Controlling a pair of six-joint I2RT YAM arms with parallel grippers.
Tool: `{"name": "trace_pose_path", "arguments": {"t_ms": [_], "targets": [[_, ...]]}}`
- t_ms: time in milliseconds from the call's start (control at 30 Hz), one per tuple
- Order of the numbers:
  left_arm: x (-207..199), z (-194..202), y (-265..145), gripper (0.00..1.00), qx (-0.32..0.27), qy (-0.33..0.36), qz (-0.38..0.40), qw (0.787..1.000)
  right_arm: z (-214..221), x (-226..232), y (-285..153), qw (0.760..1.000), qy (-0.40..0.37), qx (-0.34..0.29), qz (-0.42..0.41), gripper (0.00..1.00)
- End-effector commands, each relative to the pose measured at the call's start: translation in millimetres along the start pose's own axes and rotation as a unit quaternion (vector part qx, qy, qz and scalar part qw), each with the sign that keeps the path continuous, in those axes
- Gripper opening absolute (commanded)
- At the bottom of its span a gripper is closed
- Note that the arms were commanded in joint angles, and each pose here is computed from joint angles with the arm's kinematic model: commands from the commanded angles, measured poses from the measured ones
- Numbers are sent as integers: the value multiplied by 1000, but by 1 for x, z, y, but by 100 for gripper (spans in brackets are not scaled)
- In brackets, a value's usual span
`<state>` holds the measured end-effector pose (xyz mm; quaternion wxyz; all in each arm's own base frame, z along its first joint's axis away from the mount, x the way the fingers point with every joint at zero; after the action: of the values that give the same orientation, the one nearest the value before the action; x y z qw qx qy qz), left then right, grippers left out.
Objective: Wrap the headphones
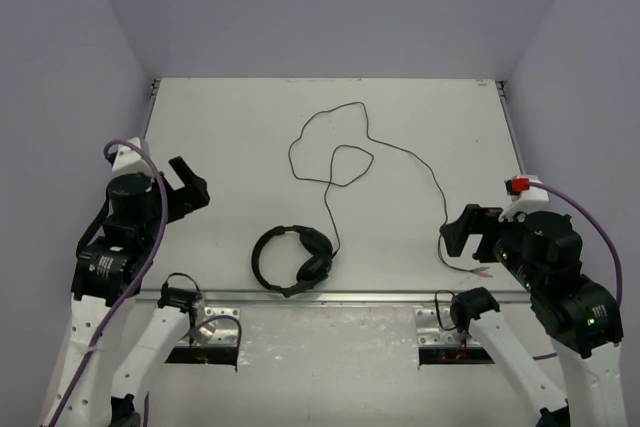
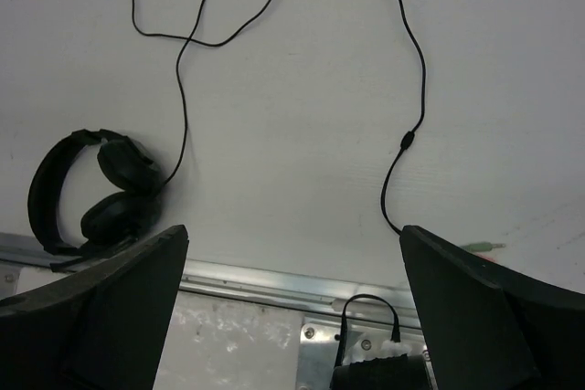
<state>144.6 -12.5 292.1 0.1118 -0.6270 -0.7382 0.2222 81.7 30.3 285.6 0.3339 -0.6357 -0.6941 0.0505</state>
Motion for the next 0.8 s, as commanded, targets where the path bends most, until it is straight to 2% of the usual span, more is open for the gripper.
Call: {"name": "trace_pose_path", "arguments": {"t_ms": [0, 133, 167, 233, 367, 500, 567, 600, 633, 733, 767], "targets": [[-3, -7, 3, 100, -7, -3, 2, 1000, -11, 2, -7, 1000, -3, -29, 0, 99], [-23, -19, 18, 100, 15, 5, 55, 998, -10, 10, -4, 999, -21, -19, -40, 99], [-29, -18, 31, 100, 46, 8, 64, 997, -8, 16, -4, 997, -24, -7, -72, 99], [-41, -15, 42, 100, 73, 1, 97, 993, -8, 23, -1, 995, -21, -3, -96, 99], [-57, 23, 74, 100, 143, -56, 125, 980, -5, 31, 10, 992, -3, 7, -127, 99], [-53, 75, 99, 100, 227, -5, 29, 973, -3, 39, 20, 987, -3, 36, -154, 99], [-75, 89, 101, 100, 257, 36, 36, 965, -4, 45, 23, 983, -3, 42, -176, 99], [-75, 92, 105, 100, 251, 59, -1, 966, -3, 49, 22, 980, -2, 48, -194, 99], [-82, 109, 111, 100, 283, 78, -12, 956, -3, 51, 21, 978, 2, 46, -203, 99], [-96, 145, 112, 100, 347, 106, 8, 932, -4, 55, 18, 974, 3, 40, -225, 99], [-98, 150, 113, 100, 343, 96, 0, 935, -5, 56, 16, 973, 1, 35, -228, 99]]}}
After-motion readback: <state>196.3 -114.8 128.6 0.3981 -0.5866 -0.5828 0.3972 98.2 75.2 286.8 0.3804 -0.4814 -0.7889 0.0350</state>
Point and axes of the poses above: each gripper's point midway between its finger pads, its own y axis out along the fingers, its own x axis along the line the jaws close on, z = x × y, the point moved 7 cm from there along -y, back along the fingers, and after that the axes turned 12 degrees about y, right-handed, at the moved point
